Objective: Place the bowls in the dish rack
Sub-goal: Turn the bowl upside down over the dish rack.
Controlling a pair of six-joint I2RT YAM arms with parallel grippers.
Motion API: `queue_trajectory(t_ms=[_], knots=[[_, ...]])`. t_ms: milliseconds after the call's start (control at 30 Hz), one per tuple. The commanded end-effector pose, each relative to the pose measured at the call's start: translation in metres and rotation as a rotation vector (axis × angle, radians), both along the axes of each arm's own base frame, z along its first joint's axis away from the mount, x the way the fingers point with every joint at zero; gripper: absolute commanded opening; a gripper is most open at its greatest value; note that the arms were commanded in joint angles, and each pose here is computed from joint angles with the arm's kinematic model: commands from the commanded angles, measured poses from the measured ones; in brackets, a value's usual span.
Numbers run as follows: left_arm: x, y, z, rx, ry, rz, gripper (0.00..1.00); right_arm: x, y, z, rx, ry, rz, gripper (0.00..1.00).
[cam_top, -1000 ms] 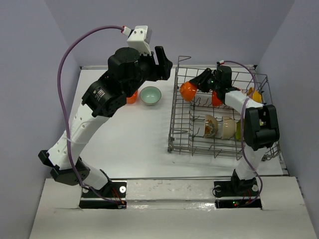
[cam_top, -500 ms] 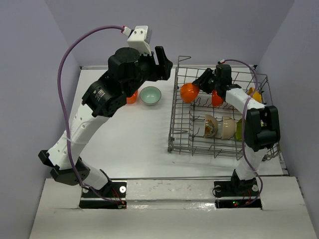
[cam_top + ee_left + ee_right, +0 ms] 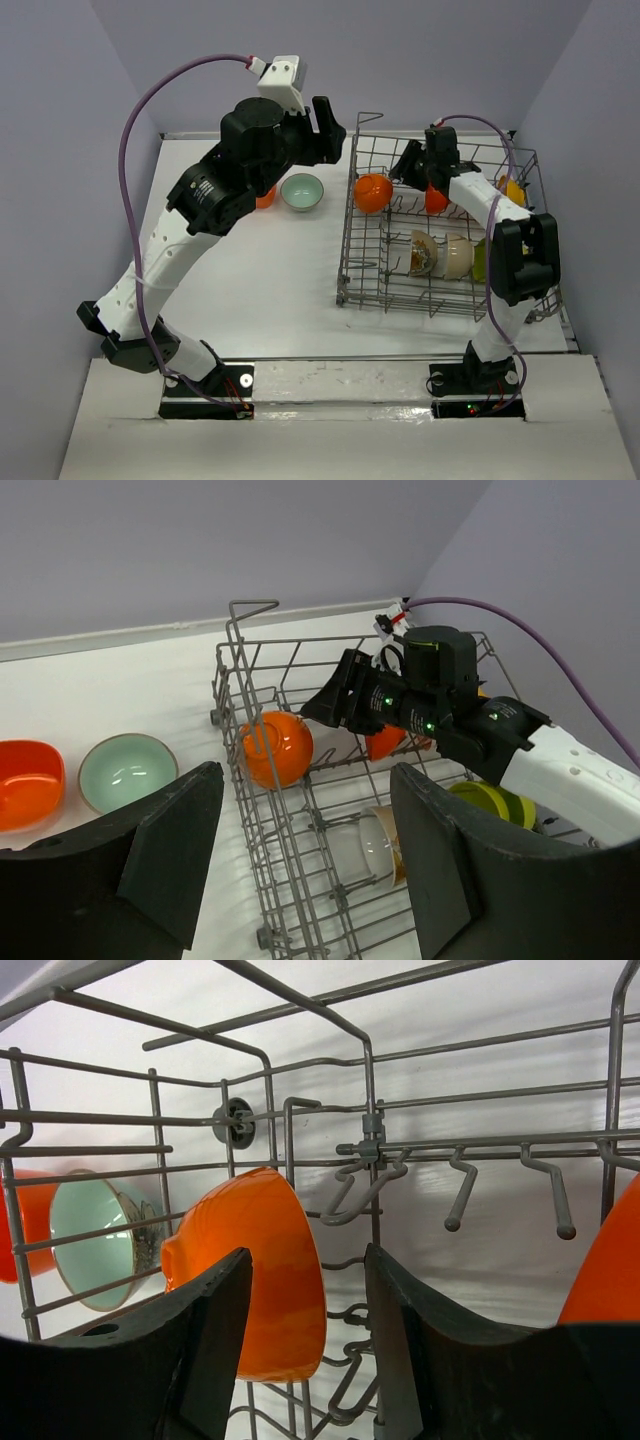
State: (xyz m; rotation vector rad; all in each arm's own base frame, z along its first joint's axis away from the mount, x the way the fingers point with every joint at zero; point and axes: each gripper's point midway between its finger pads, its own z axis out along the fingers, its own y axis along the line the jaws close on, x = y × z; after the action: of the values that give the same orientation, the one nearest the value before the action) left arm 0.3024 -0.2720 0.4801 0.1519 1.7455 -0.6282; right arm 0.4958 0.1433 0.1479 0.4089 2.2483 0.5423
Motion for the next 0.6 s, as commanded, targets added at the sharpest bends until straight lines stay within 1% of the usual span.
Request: queue_trajectory(t_ms=[0, 67, 200, 233, 300, 433, 467, 500, 533, 567], knots=[[-0.006, 0.021, 0.021, -0.05, -0.052, 0.05, 0.78, 0.005, -0.005, 0.04, -0.053, -0.087, -0.014, 0.54], [0.002, 0.032, 0.016, -0.051, -0.038, 0.098, 0.79, 0.004, -0.007, 0.052, -0.06, -0.105, -0.013, 0.55], [0.019, 0.065, 0.008, -0.089, -0.022, 0.195, 0.79, 0.0, -0.005, 0.099, -0.04, -0.189, 0.001, 0.55], [0.024, 0.069, -0.003, -0.082, -0.004, 0.21, 0.79, -0.005, -0.006, 0.114, -0.034, -0.213, 0.002, 0.56], [0.037, 0.091, -0.008, -0.103, 0.005, 0.268, 0.79, -0.009, -0.006, 0.13, -0.031, -0.242, 0.01, 0.56], [0.055, 0.119, -0.029, -0.131, 0.033, 0.339, 0.8, -0.027, -0.01, 0.173, -0.023, -0.317, 0.011, 0.58], [0.066, 0.135, -0.031, -0.155, 0.031, 0.382, 0.8, -0.032, -0.011, 0.181, -0.023, -0.332, 0.012, 0.59], [0.074, 0.139, -0.048, -0.146, 0.062, 0.393, 0.8, -0.038, -0.013, 0.19, -0.025, -0.339, 0.015, 0.59], [0.081, 0.14, -0.055, -0.156, 0.074, 0.385, 0.8, -0.051, -0.011, 0.208, -0.011, -0.372, 0.036, 0.59], [0.096, 0.151, -0.074, -0.152, 0.114, 0.425, 0.79, -0.061, -0.012, 0.214, -0.01, -0.371, 0.048, 0.61]])
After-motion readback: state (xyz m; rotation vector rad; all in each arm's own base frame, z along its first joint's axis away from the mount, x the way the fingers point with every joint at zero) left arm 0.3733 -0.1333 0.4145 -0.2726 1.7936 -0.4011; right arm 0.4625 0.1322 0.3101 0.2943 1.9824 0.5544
